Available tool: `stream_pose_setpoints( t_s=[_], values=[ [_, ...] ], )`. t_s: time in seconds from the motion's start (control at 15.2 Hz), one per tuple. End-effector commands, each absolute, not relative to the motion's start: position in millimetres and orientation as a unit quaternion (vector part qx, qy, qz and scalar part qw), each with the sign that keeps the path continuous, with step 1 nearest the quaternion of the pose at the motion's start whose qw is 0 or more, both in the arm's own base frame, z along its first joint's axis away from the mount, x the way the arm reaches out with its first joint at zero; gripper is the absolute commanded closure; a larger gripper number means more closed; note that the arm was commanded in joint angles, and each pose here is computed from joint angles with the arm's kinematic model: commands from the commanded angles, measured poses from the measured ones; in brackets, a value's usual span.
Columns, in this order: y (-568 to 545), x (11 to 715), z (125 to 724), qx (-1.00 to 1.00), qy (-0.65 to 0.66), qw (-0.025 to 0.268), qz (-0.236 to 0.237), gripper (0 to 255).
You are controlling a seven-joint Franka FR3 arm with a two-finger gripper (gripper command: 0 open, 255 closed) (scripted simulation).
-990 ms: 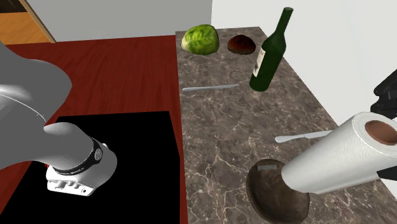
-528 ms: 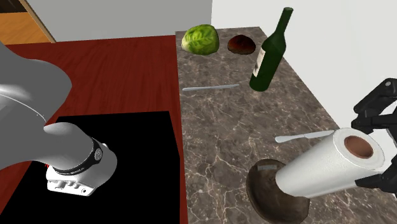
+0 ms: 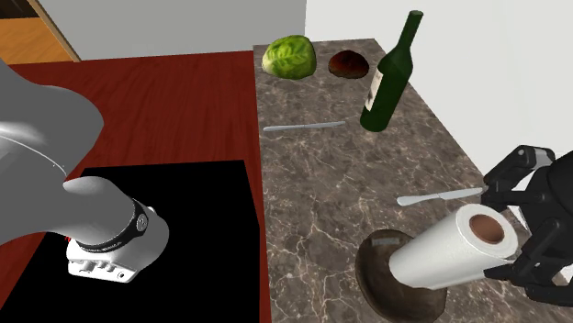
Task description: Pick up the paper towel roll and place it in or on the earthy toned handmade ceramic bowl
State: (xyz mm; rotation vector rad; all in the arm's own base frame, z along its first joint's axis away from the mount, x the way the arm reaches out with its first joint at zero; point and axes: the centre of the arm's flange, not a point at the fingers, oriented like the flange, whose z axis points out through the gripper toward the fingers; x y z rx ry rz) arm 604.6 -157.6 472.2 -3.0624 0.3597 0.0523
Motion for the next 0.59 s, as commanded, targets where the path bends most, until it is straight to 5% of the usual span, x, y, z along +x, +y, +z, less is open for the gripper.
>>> stream_pose_setpoints(
  t_s=[0.0,0.53],
  values=[
    [-157.2,603.6,461.5,-0.993,0.117,0.029,0.017,255],
    [-157.2,603.6,455.0,-0.993,0.117,0.029,0.017,255]
  ],
)
